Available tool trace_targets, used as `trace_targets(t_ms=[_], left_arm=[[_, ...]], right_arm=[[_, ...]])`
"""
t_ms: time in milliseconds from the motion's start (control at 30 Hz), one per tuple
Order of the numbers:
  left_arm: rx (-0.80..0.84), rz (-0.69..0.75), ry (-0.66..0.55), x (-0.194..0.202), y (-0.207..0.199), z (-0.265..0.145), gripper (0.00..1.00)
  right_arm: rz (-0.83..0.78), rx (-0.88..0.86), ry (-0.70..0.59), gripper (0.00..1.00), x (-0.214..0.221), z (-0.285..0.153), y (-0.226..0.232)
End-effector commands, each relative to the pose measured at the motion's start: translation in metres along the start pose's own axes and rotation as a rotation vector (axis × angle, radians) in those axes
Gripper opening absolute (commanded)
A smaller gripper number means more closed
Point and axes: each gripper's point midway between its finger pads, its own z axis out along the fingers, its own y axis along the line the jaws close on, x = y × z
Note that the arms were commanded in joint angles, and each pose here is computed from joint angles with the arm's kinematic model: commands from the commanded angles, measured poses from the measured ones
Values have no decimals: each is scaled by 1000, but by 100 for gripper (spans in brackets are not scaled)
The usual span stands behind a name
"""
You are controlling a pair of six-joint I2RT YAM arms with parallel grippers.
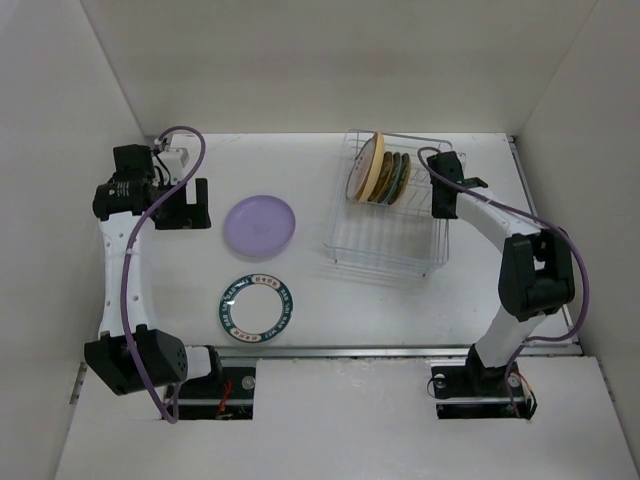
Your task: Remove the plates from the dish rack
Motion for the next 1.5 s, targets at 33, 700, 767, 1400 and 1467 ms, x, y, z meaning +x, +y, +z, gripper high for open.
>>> trace_targets(t_ms=[33, 700, 767, 1400, 1467], left_arm=[[16, 26, -24, -7, -4, -6, 99], [8, 4, 34, -1, 1, 9, 99], [8, 4, 34, -1, 1, 10, 99], [7, 6, 25, -2, 1, 7, 99], [8, 4, 34, 1, 1, 9, 99]], right_arm=[[-63, 78, -218, 4, -69, 12, -12], [24, 153, -414, 82, -170, -25, -25], [131, 140, -448, 82, -177, -44, -32], [214, -310, -397, 52, -196, -48, 117], [231, -298, -390, 48, -195, -40, 119]])
